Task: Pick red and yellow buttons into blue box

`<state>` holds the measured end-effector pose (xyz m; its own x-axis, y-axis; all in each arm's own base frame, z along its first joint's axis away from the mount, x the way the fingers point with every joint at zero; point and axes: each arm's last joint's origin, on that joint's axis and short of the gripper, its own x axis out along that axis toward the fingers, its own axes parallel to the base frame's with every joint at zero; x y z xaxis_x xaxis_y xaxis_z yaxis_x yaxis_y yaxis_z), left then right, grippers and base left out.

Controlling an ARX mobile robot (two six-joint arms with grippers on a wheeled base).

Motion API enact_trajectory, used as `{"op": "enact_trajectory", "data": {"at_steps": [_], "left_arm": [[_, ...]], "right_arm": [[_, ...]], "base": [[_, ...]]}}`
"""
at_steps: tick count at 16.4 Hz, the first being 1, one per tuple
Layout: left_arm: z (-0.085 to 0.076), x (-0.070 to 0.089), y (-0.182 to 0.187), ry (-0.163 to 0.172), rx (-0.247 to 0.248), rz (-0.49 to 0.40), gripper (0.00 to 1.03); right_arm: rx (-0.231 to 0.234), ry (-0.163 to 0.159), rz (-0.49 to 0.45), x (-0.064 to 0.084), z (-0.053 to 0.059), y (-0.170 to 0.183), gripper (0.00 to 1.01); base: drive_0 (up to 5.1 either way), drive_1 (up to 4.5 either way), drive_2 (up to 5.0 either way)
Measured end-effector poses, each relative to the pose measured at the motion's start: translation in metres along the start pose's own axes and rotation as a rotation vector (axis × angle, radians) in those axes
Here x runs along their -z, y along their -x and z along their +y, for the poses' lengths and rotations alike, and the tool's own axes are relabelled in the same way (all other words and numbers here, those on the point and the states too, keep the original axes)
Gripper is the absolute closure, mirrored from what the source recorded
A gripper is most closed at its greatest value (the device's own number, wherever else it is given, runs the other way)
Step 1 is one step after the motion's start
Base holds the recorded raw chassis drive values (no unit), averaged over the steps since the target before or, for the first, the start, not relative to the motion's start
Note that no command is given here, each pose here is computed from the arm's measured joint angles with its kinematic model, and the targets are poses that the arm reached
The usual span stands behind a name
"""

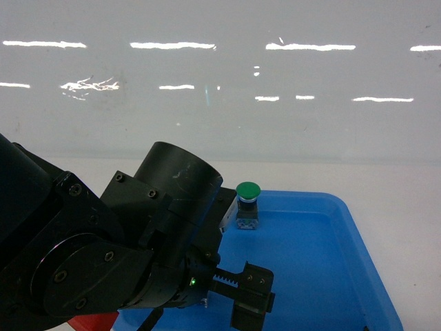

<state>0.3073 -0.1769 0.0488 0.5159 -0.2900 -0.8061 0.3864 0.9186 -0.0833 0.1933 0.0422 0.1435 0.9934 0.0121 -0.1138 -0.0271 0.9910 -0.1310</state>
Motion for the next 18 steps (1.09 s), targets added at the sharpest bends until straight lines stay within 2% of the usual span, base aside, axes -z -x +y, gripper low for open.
{"op": "enact_trajectory", "data": {"at_steps": [2,5,8,9,14,18], "left_arm": [[0.001,0.001,-0.002,-0.004,-0.012,-0.006,0.07],[0.007,0.006,-0.008,-0.009,-0.054,0.001,0.45],[0.012,0.008,-0.008,-0.001,-0.069,-0.019,0.72],[0.014,0.008,-0.007,0.002,-0.067,-0.02,0.76],[0.025,0.007,0.017,0.0,-0.081,-0.097,0.77],[0.039,-0.006,0.05,-0.009,-0.093,-0.219,0.77]], "right_arm": [[0.0,0.0,0.0,0.0,0.0,0.0,0.75],[0.0,0.0,0.0,0.0,0.0,0.0,0.75],[0.0,0.0,0.0,0.0,0.0,0.0,0.75],[0.0,0.0,0.0,0.0,0.0,0.0,0.75],[0.0,0.0,0.0,0.0,0.0,0.0,0.75],[0.0,0.0,0.0,0.0,0.0,0.0,0.75]], "base": [[0.0,0.0,0.0],[0.0,0.0,0.0],[0.0,0.0,0.0],[0.0,0.0,0.0],[0.0,0.0,0.0],[0.0,0.0,0.0]]}}
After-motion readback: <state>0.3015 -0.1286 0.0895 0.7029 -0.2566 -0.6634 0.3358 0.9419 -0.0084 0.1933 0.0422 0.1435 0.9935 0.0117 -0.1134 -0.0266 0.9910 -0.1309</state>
